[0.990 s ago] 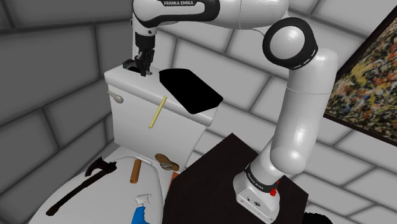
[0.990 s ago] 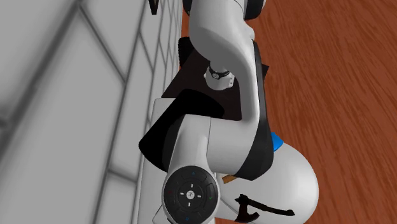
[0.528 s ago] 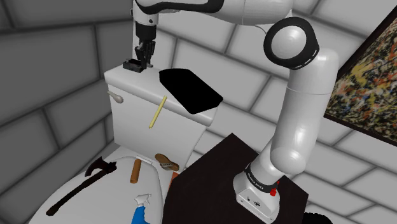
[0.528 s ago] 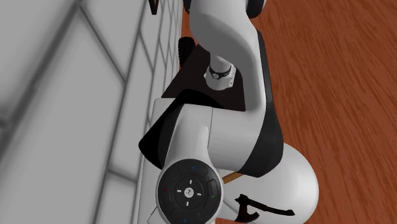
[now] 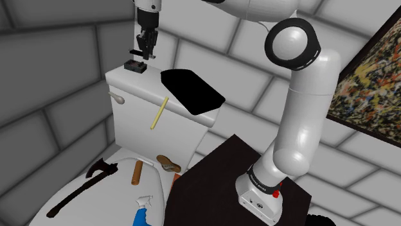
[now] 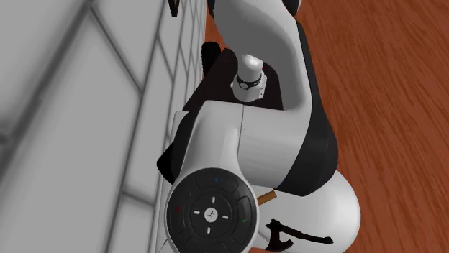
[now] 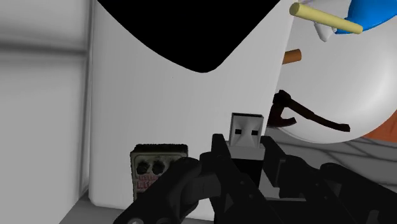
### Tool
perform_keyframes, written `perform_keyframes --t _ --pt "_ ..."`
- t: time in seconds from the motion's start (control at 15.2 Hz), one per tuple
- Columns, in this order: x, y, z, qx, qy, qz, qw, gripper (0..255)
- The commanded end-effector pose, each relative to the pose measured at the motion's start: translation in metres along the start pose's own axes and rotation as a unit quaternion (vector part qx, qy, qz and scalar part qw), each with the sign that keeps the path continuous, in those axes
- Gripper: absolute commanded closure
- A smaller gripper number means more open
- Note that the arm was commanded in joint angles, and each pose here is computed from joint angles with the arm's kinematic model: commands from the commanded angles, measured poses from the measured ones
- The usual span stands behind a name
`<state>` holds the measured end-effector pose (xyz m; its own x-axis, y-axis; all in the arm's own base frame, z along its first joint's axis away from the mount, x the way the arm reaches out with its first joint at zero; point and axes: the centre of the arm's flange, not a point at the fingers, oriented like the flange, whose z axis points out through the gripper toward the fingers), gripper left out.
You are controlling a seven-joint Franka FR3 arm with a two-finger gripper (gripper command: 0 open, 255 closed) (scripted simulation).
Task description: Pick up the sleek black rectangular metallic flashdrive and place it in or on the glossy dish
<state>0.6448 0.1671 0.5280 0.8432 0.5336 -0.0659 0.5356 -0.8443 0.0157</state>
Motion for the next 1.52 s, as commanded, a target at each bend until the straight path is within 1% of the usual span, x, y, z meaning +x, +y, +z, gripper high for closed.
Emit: perform_keyframes --t 0.0,1.12,1.19,1.45 --pt "-0.002 0.000 -0.007 0.000 0.000 0.000 1.0000 255" --pt "-0.226 0.010 -0.001 0.000 0.000 0.000 1.0000 255" --pt "-0.244 0.011 -0.001 0.000 0.000 0.000 1.0000 255" --pt "-0.243 0.010 0.021 0.000 0.000 0.000 1.0000 255"
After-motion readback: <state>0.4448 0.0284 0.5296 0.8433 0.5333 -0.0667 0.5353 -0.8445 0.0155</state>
